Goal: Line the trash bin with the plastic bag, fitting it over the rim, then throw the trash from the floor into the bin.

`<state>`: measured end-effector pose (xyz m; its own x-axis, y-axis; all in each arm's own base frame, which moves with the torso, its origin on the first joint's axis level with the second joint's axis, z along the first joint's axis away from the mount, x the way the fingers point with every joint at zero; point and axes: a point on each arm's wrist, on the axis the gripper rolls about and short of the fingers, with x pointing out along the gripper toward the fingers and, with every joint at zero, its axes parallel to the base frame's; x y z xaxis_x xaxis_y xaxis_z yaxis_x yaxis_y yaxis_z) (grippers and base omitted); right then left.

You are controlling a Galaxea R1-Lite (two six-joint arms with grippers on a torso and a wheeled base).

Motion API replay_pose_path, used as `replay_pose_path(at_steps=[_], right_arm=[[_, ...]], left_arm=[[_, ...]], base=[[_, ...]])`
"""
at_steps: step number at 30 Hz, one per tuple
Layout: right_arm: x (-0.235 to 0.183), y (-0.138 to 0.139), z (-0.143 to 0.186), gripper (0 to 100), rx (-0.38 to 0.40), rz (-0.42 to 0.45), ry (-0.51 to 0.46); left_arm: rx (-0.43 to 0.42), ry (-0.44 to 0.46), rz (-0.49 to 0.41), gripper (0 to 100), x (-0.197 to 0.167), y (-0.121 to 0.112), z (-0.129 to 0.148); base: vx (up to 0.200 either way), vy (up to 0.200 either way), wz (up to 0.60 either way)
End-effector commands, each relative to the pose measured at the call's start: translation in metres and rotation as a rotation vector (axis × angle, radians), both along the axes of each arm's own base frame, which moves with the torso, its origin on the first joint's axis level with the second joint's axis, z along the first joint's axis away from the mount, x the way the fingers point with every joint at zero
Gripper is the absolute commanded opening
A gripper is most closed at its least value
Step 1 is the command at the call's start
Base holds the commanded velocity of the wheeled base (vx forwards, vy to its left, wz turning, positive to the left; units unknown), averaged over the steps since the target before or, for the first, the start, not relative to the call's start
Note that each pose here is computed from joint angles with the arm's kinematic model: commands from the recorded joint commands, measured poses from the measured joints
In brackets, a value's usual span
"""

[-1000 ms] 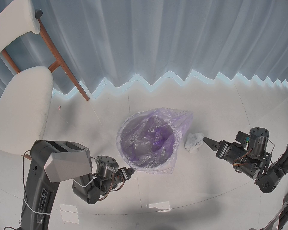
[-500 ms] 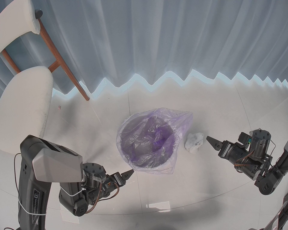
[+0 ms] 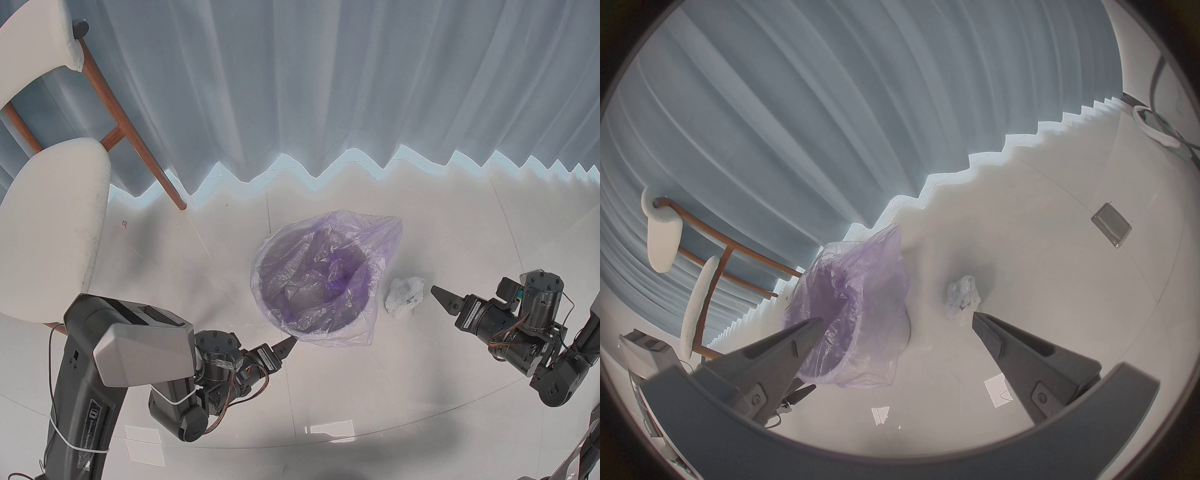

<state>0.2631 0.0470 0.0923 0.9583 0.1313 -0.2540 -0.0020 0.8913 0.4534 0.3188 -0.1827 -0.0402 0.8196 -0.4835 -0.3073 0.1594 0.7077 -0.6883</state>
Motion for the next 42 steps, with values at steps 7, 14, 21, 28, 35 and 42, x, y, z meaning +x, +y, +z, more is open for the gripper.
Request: replay_pose_path(at_steps=[7,14,21,28,35,42], right_arm=[[-0.004,-0.001,0.002,100,0.002,-0.001,-0.004],[-0.01,-0.002,0.002,100,0.0,-0.001,0.004],[-0.011,-0.001,0.001,100,-0.002,0.001,0.007],[-0.014,-0.002,0.0,100,-0.002,0.0,0.014],[-0.023,-0.003,-0.002,100,-0.004,0.003,0.034],[-0.03,-0.005,-0.005,100,0.02,-0.007,0.055]], left_arm=[[-0.043,-0.095,0.059,100,0.036,-0.011,-0.008],[-0.051,-0.12,0.073,100,0.052,-0.014,-0.021],[-0.05,-0.124,0.102,100,0.063,-0.006,-0.03],[-0.027,-0.082,0.121,100,0.075,-0.003,-0.034],[-0.002,-0.038,0.14,100,0.097,-0.007,-0.029],[0.043,0.022,0.167,100,0.095,-0.005,-0.026]], base=[[0.0,0.0,0.0],[0.0,0.0,0.0],[0.0,0.0,0.0],[0.0,0.0,0.0],[0.0,0.0,0.0],[0.0,0.0,0.0]])
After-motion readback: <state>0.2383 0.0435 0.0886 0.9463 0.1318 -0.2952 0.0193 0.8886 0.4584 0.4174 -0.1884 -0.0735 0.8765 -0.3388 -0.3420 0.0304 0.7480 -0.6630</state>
